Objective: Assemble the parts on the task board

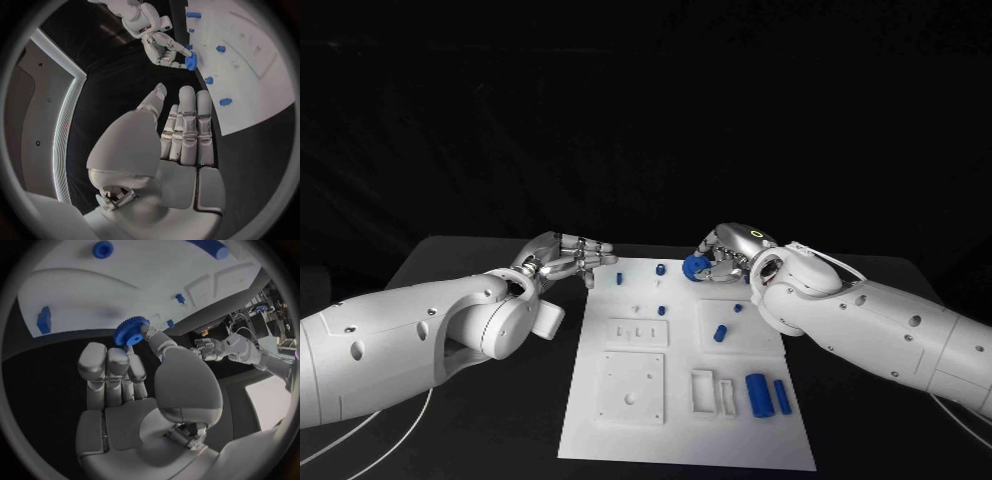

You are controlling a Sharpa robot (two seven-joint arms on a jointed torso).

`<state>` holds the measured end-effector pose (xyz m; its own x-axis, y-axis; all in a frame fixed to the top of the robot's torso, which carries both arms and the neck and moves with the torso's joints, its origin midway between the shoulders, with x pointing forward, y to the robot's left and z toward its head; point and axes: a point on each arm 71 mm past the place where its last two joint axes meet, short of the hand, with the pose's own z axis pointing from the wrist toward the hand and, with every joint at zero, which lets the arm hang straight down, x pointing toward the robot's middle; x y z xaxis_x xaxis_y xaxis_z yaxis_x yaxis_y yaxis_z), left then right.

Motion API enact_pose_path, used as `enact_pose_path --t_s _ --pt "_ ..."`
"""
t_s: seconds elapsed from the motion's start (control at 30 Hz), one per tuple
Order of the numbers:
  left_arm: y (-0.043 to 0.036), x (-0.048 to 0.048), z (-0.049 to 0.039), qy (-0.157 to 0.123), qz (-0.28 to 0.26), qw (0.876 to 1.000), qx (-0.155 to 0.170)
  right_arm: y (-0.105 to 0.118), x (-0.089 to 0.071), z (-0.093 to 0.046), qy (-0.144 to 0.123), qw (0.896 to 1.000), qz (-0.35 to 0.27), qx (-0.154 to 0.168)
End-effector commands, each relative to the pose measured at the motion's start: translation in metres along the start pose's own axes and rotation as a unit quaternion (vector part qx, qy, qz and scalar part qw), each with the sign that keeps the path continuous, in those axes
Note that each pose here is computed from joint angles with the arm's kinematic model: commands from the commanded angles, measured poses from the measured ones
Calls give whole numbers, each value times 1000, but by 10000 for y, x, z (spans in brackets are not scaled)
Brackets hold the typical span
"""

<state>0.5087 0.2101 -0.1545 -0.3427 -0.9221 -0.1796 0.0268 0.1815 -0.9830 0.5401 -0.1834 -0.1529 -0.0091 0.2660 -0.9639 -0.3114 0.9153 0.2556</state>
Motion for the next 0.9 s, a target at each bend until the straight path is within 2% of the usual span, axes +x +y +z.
enact_pose_path --t_s 0.03,0.2,0.37,0.9 --pt "-9 14 -1 7 -3 1000 3 97 -42 -1 -31 999 -20 -17" --pt "-9 16 -1 8 -3 1000 3 248 -9 24 -33 999 -21 -34" --pt "-10 28 5 9 -3 1000 3 407 93 70 -26 998 -24 -49" --pt "1 41 15 11 -2 1000 1 577 370 136 4 998 -30 -63"
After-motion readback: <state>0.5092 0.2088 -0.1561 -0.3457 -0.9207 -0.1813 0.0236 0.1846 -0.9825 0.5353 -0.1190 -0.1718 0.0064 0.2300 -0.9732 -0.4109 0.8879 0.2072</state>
